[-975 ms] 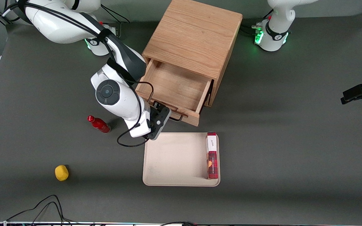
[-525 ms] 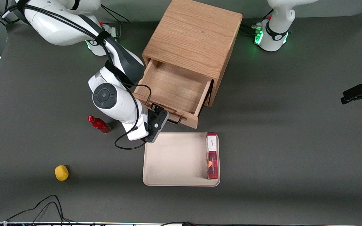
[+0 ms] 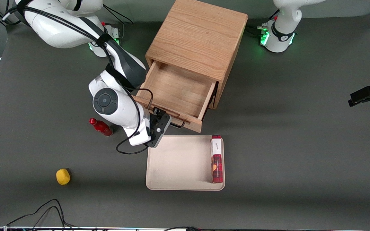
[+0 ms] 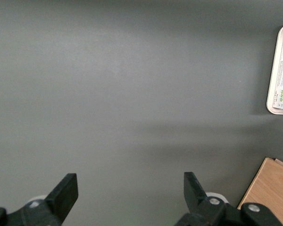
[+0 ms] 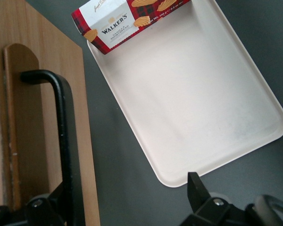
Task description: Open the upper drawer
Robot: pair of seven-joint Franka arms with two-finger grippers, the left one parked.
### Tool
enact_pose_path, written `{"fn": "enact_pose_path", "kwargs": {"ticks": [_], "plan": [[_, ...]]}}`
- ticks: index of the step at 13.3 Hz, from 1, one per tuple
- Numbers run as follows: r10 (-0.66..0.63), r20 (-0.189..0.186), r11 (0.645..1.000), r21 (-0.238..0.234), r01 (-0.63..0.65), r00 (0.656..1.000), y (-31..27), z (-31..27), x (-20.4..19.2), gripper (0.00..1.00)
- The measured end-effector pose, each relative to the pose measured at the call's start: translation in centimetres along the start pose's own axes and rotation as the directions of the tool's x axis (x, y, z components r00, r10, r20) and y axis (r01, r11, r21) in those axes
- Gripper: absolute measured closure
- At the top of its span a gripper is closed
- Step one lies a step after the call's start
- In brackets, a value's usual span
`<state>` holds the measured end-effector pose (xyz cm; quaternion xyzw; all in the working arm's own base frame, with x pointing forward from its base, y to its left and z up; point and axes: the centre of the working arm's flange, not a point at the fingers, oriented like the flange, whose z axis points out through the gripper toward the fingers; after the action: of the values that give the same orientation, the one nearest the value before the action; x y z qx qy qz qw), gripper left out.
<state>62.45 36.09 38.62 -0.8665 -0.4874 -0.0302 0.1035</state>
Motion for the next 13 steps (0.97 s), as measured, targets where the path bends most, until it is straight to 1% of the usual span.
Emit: {"fn": "enact_pose_path", "kwargs": {"ticks": [6,9,12,13], "plan": [[0.005,0.023,1.000,0.009,-0.006,1.000,0.6,-1.3,-0.1,0.00],[0.023,0.011,1.000,0.007,-0.023,1.000,1.9,-2.0,-0.3,0.00],[0.039,-0.009,0.999,0.006,-0.039,0.999,3.2,-2.4,-0.3,0.00],[0.043,-0.008,0.999,0.010,-0.043,0.999,3.5,-2.6,-0.2,0.00]]}}
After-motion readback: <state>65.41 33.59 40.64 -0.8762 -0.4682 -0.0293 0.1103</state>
